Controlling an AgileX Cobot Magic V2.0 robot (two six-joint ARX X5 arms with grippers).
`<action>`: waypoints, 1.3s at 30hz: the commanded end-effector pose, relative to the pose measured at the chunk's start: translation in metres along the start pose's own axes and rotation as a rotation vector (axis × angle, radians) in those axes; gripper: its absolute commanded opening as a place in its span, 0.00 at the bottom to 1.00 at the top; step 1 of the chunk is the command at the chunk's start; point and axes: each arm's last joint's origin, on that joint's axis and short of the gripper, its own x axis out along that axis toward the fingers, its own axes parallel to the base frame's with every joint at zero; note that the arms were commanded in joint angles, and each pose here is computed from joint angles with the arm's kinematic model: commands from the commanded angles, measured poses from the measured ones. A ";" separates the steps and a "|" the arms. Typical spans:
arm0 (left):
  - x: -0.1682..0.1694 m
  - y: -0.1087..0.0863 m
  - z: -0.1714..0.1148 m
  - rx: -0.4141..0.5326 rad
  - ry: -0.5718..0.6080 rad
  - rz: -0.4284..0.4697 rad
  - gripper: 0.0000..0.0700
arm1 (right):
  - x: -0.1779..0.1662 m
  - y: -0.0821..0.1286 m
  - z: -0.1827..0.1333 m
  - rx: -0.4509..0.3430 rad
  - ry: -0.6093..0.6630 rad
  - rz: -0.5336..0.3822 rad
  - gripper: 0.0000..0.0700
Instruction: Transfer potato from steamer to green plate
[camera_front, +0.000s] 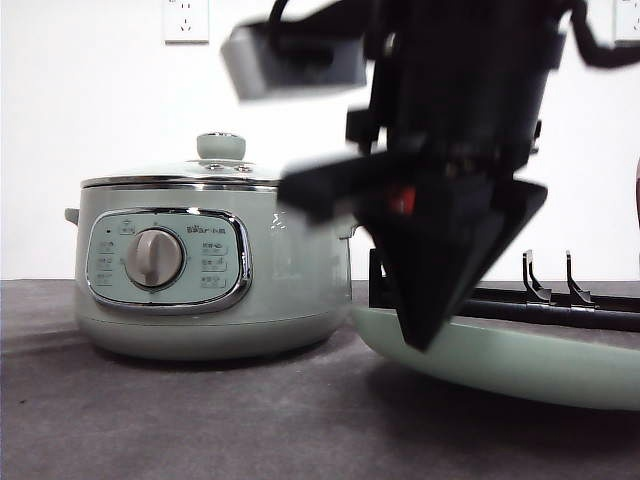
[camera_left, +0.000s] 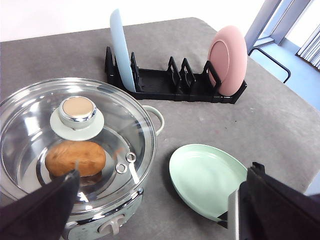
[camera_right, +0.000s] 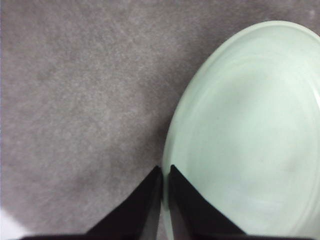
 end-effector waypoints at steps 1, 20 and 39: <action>-0.002 -0.002 0.005 0.029 -0.019 -0.008 1.00 | 0.006 0.007 0.000 0.005 0.013 -0.039 0.01; -0.002 -0.002 0.005 0.032 -0.019 -0.008 1.00 | -0.015 0.006 0.010 0.010 -0.002 0.001 0.44; -0.002 -0.002 0.005 0.032 -0.013 -0.008 1.00 | -0.162 -0.156 0.003 0.378 -0.434 0.176 0.80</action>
